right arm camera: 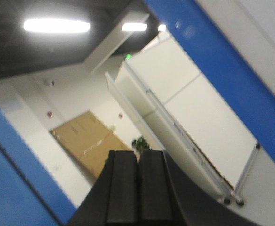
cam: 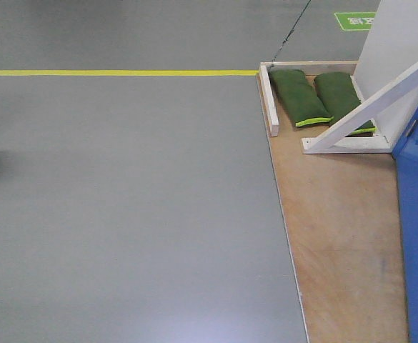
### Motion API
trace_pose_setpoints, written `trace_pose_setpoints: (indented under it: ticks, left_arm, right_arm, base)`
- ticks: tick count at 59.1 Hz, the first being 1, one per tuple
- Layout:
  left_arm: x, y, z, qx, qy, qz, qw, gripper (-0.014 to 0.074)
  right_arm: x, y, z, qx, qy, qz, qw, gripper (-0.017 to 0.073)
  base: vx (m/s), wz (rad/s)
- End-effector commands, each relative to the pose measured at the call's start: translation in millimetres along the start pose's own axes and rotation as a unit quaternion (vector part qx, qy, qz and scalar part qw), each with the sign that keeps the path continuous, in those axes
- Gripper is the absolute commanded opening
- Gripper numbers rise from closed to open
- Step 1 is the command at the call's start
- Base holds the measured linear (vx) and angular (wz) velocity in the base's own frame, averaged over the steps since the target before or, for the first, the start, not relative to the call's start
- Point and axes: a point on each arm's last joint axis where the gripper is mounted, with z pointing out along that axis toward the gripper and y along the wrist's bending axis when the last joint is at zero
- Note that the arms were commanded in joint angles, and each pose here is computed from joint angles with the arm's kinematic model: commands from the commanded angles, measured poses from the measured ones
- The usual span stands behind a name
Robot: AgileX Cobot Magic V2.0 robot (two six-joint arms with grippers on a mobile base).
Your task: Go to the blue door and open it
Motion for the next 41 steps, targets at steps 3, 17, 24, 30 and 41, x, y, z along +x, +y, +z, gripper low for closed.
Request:
trace_pose_setpoints:
  ticks: [3,17,24,30,41]
  left_arm:
    - [-17.4,0.1,-3.2,0.003,-0.062,-0.004,0.998,0.0073]
    - [-17.4,0.1,-3.2,0.003,-0.062,-0.004,0.998,0.0073]
    - [-17.4,0.1,-3.2,0.003,-0.062,-0.004,0.998,0.0073]
    - [-17.4,0.1,-3.2,0.003,-0.062,-0.004,0.998,0.0073]
    - [-17.4,0.1,-3.2,0.003,-0.062,-0.004,0.998,0.0073]
  right_arm:
    - [-20.8,14.7,-6.9,-0.02,-0.013,-0.009,1.0,-0.0001]
    - [-11.9,12.5,-6.8,-0.008,0.035,0.024,0.999,-0.0001]
    - [-11.0,12.2,-6.9,-0.006,0.04,0.032,0.999,-0.0001]
    - [-10.7,12.2,-6.9,-0.006,0.041,0.032,0.999,-0.0001]
    - [-9.3,12.1,-7.0,-0.005,0.049,0.031,0.998,-0.0001]
  base:
    - [0.0,0.0]
    - [0.0,0.0]
    - [0.0,0.0]
    - [0.0,0.0]
    - [0.0,0.0]
